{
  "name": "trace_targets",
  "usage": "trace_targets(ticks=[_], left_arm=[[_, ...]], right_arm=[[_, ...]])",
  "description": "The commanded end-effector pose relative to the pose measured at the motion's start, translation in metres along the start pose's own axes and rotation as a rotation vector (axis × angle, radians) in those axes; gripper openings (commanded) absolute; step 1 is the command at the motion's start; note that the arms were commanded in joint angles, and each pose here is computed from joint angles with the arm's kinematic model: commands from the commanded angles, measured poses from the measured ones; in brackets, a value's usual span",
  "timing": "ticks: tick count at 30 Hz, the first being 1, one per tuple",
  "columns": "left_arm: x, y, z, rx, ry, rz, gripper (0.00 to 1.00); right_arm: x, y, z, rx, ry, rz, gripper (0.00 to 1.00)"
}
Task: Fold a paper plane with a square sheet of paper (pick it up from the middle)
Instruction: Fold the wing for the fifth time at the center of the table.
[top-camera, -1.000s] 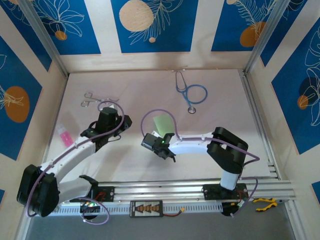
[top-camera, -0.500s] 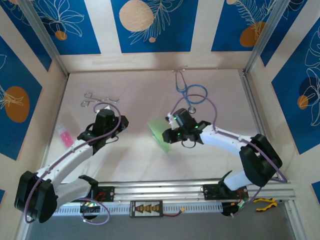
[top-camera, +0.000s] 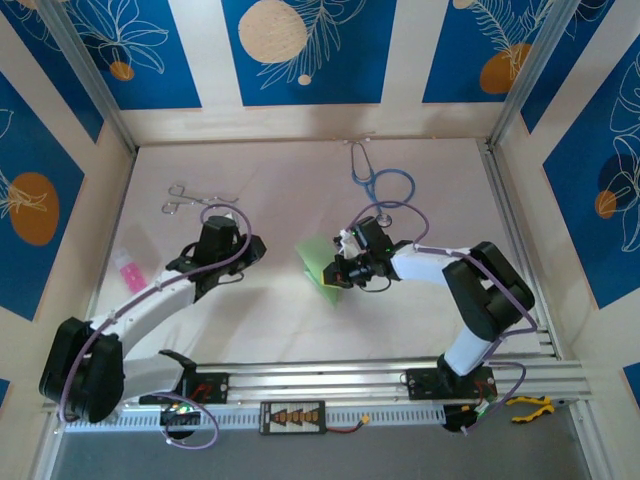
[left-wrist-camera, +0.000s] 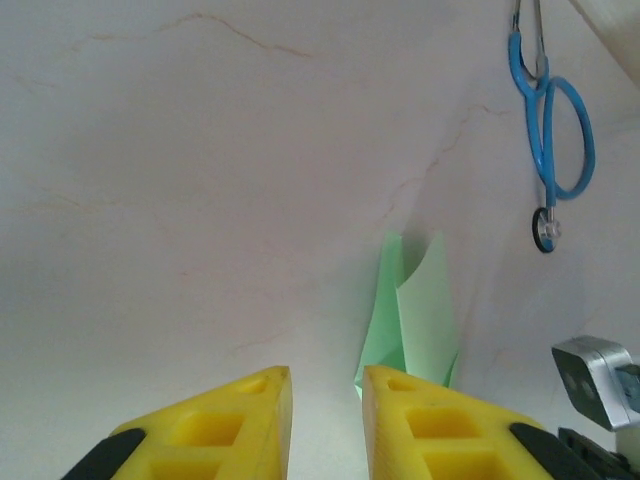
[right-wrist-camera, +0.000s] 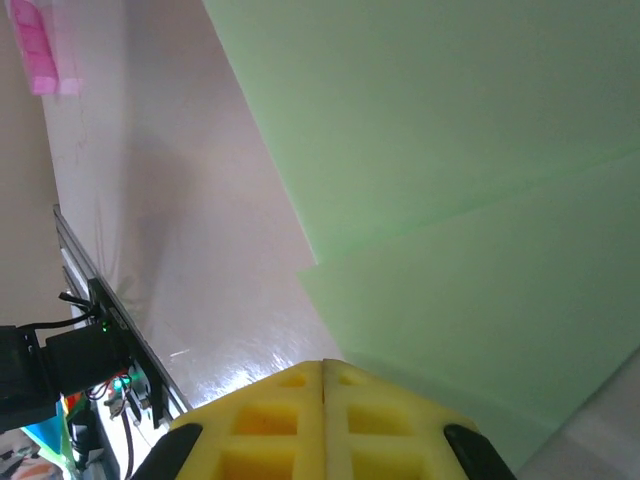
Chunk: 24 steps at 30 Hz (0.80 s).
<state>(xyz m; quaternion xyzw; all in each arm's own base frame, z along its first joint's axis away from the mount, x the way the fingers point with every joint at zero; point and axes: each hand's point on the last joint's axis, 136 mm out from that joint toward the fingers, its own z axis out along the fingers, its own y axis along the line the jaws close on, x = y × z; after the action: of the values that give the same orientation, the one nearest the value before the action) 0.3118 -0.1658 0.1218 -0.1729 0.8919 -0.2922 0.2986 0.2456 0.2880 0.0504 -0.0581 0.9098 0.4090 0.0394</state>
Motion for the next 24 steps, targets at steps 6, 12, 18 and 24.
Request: trace_targets(ticks=[6, 12, 18, 24], left_arm=[[0.017, -0.032, 0.027, 0.178, 0.157, -0.029, 0.17], [0.034, -0.049, 0.044, 0.266, 0.259, -0.046, 0.1], [0.056, -0.064, 0.057, 0.31, 0.339, -0.037, 0.09], [0.084, -0.082, 0.071, 0.35, 0.416, -0.022, 0.07]], right_arm=[[0.006, -0.011, 0.017, -0.018, 0.052, 0.099, 0.04], [0.01, -0.021, 0.025, 0.006, 0.068, 0.14, 0.04], [0.014, -0.031, 0.027, 0.04, 0.067, 0.179, 0.04], [0.018, -0.039, 0.028, 0.064, 0.077, 0.207, 0.03]])
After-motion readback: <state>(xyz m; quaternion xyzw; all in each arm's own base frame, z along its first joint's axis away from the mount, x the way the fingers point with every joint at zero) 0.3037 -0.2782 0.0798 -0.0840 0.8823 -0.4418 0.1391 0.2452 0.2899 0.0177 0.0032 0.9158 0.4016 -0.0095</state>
